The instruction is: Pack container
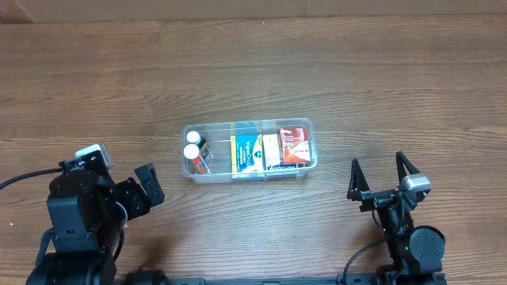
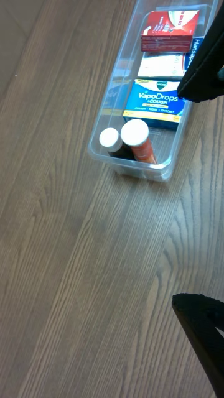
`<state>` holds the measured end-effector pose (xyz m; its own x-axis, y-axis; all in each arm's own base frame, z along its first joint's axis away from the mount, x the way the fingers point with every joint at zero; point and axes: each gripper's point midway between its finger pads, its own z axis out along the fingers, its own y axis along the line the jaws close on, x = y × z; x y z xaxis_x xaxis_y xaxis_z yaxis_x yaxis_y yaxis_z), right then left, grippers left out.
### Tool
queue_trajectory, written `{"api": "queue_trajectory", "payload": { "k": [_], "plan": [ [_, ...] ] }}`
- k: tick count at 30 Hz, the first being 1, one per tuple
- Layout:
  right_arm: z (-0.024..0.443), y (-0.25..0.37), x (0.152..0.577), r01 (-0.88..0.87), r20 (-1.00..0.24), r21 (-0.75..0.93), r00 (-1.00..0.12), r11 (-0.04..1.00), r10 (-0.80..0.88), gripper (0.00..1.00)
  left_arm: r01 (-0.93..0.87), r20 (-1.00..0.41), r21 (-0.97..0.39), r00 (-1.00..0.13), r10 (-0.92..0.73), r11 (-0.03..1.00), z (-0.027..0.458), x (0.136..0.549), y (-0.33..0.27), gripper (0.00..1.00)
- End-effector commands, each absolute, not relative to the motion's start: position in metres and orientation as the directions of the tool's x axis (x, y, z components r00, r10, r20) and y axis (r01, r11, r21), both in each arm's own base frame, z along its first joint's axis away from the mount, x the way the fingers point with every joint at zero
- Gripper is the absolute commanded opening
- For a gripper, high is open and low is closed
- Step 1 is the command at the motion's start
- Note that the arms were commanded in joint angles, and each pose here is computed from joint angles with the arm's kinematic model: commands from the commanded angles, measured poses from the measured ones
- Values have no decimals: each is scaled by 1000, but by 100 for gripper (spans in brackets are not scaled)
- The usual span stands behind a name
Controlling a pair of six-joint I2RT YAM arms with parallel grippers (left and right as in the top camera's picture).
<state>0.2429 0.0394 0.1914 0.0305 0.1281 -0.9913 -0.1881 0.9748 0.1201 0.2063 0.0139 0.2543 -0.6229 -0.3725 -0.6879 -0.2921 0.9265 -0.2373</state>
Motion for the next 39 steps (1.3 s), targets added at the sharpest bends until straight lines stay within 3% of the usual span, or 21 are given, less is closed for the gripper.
{"api": "queue_trajectory", "payload": {
  "k": [1, 3, 39],
  "plan": [
    [188, 44, 242, -208, -999, 16, 45, 978, 26, 100, -292, -679, -256, -624, -386, 922, 253, 207, 11, 100],
    [170, 45, 242, -208, -999, 21, -28, 978, 16, 100, -292, -679, -256, -624, -386, 922, 253, 207, 11, 100],
    [172, 45, 242, -208, -999, 30, -22, 978, 26, 100, -288, -686, -223, -632, -360, 931, 252, 206, 14, 100]
  ]
}}
